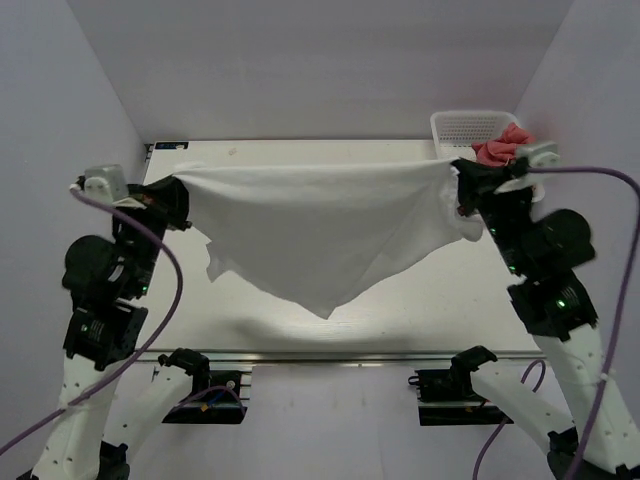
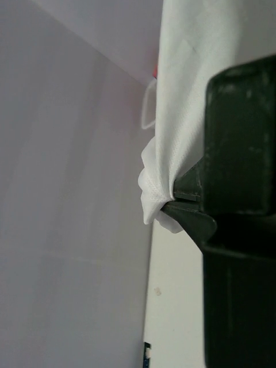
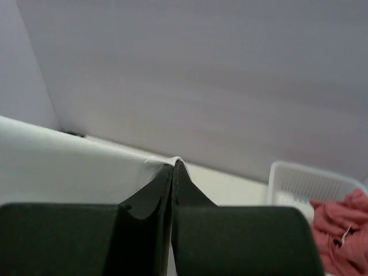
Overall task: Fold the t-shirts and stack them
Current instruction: Flatten out the tshirt
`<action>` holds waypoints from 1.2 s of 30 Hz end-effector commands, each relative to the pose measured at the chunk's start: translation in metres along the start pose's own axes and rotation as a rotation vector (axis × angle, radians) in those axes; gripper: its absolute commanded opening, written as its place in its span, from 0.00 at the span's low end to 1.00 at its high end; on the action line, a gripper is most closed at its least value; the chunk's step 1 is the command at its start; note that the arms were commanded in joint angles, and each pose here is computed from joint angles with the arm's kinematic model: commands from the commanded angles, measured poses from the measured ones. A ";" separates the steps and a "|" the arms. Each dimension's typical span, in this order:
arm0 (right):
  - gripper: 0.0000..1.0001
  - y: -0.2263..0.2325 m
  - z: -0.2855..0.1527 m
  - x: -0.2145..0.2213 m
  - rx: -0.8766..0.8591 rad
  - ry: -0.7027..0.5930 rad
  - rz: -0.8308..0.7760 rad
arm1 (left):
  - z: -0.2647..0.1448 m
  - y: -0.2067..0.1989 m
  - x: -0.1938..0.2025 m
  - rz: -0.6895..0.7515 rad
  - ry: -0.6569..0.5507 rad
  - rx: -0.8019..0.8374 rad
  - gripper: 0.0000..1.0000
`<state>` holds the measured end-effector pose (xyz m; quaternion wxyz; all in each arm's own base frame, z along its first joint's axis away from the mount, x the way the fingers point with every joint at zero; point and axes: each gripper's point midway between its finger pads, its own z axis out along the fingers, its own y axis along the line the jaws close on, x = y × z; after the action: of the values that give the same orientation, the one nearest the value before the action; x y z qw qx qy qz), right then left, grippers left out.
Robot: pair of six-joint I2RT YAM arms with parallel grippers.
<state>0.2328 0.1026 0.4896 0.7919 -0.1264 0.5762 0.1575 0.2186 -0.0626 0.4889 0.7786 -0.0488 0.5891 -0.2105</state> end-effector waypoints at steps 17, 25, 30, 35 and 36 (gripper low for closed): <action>0.74 -0.074 0.145 0.402 0.337 1.033 -0.034 | 0.095 0.184 0.316 0.224 0.866 -0.981 1.00; 0.90 -0.050 0.098 0.373 0.299 1.001 0.085 | 0.098 0.105 0.359 0.136 1.022 -0.391 1.00; 0.90 -0.054 0.056 0.363 0.425 0.952 0.189 | 0.055 0.007 0.395 0.036 1.068 0.097 1.00; 0.90 -0.053 0.032 0.352 0.505 0.902 0.299 | -0.016 -0.062 0.423 0.089 1.218 0.318 1.00; 0.90 -0.055 0.029 0.351 0.514 0.888 0.310 | -0.023 -0.069 0.425 0.103 1.231 0.336 0.98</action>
<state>0.3812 0.1064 0.1557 0.4219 0.0449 0.9045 0.0425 0.2956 -0.2534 0.1024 0.2962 0.1704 0.9186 -0.1985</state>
